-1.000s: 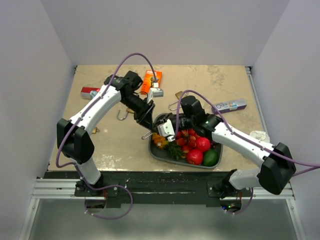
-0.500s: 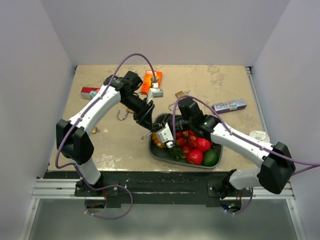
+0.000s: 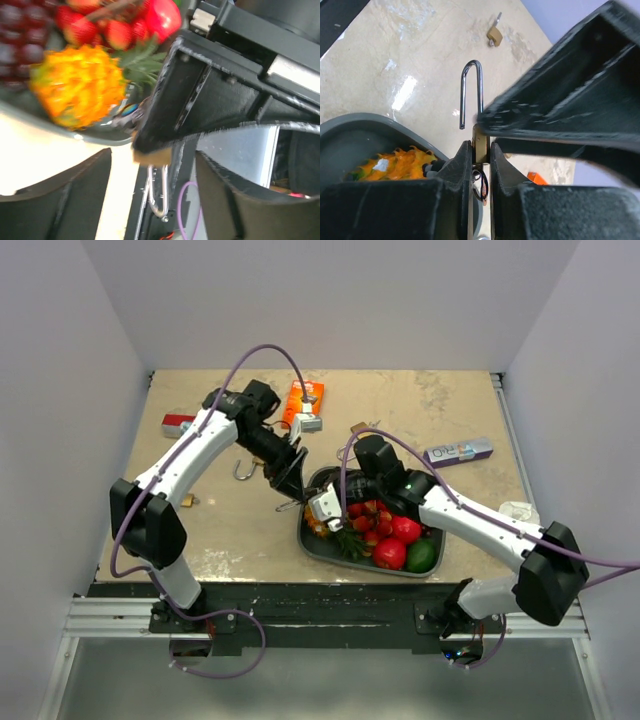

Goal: Lock with the key
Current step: Lock the lock.

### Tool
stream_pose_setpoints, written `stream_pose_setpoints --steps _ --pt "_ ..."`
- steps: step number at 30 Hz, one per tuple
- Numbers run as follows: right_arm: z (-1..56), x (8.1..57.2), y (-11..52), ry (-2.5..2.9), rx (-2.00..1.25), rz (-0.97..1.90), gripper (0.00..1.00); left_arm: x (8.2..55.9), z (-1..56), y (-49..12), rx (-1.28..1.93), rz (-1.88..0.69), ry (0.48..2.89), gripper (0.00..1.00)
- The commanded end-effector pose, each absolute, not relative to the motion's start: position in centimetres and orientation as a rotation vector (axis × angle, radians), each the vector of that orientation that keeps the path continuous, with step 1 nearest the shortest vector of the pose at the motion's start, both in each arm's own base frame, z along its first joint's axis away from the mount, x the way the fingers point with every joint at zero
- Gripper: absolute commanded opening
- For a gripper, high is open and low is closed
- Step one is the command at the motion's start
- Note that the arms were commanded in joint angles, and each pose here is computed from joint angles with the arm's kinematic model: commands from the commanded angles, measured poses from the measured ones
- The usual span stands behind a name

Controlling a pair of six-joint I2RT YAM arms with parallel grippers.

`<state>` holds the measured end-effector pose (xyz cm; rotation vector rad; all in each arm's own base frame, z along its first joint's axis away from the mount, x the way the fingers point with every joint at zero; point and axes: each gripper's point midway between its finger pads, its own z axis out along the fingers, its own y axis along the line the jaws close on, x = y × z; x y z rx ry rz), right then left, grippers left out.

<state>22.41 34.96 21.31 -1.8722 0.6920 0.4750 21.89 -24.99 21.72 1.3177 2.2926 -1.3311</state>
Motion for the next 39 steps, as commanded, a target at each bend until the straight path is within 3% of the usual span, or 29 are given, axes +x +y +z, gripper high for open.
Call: stream_pose_setpoints --steps 1,5,8,10,14,21,30,34,39 --pt "25.2 24.0 36.0 0.771 -1.725 0.491 0.0 25.4 26.5 -23.1 1.186 -1.284 2.14 0.77" --pt "26.3 25.2 36.2 0.94 -1.608 0.598 0.0 31.6 30.6 -19.5 1.002 -1.072 1.993 0.86" --pt "27.8 26.4 36.2 1.081 -1.488 0.718 0.0 33.6 33.2 -16.9 0.923 -0.912 1.92 0.95" --pt "29.9 27.7 36.0 1.12 -1.4 0.785 0.0 34.2 33.8 -16.1 0.947 -0.811 1.87 0.96" --pt "31.4 28.7 35.0 1.297 -1.218 1.051 0.0 32.5 33.1 -15.7 1.051 -0.753 1.794 0.95" --pt "34.2 27.4 33.8 1.228 -1.168 1.157 0.0 29.6 32.9 -17.0 1.155 -0.76 1.603 0.95" --pt "34.7 26.0 33.4 1.194 -1.212 1.17 0.0 27.7 33.4 -20.7 1.177 -0.931 1.562 0.81" --pt "34.7 26.1 33.3 1.186 -1.231 1.132 0.0 27.3 33.7 -21.0 1.193 -0.93 1.535 0.66" --pt "34.4 26.4 33.4 1.204 -1.236 1.105 0.0 25.9 33.3 -22.0 1.262 -0.949 1.515 0.58"
